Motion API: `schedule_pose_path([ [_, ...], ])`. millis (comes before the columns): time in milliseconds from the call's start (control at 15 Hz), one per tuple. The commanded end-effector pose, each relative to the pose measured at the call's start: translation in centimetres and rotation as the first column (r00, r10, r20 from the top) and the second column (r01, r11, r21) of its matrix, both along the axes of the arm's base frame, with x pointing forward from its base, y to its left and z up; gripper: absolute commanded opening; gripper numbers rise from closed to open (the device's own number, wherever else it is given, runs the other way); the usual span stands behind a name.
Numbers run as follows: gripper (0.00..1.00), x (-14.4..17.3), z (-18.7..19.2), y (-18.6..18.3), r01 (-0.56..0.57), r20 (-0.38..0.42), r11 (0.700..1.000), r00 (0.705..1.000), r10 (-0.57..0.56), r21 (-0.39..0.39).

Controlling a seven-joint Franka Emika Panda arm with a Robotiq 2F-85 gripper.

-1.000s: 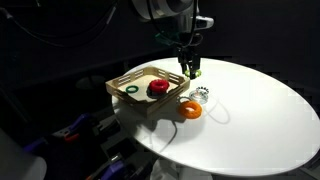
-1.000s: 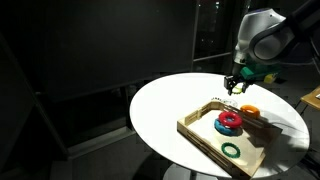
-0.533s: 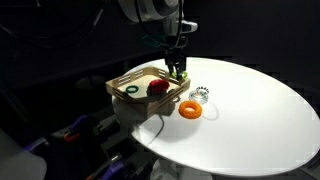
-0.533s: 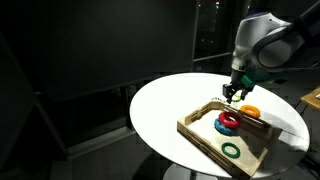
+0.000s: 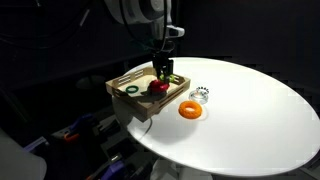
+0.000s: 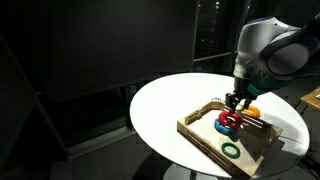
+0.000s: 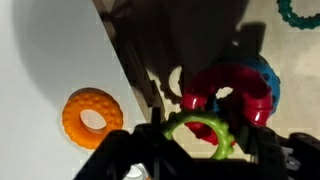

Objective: Put the yellow ring on top of the red ring

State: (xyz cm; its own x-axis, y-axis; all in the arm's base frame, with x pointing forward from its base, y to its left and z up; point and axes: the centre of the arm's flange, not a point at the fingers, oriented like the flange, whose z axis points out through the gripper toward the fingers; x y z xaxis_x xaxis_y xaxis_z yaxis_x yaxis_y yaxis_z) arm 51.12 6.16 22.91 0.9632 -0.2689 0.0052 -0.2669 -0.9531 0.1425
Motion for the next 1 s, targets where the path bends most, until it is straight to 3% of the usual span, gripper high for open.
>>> schedule_pose_path([
  [0, 0.44, -1.7, 0.3, 0.1, -0.024, -0.008, 0.999, 1.0, 0.024, 0.046],
  [800, 0.44, -2.2, -1.7, 1.6, -0.058, 0.036, 0.998, 0.998, 0.057, 0.035],
  [867, 0.52, -2.2, -1.8, 1.7, -0.063, 0.035, 0.998, 0.997, 0.062, 0.027],
  [933, 0.92, -2.3, -1.9, 1.7, -0.068, 0.036, 0.997, 0.997, 0.068, 0.021],
])
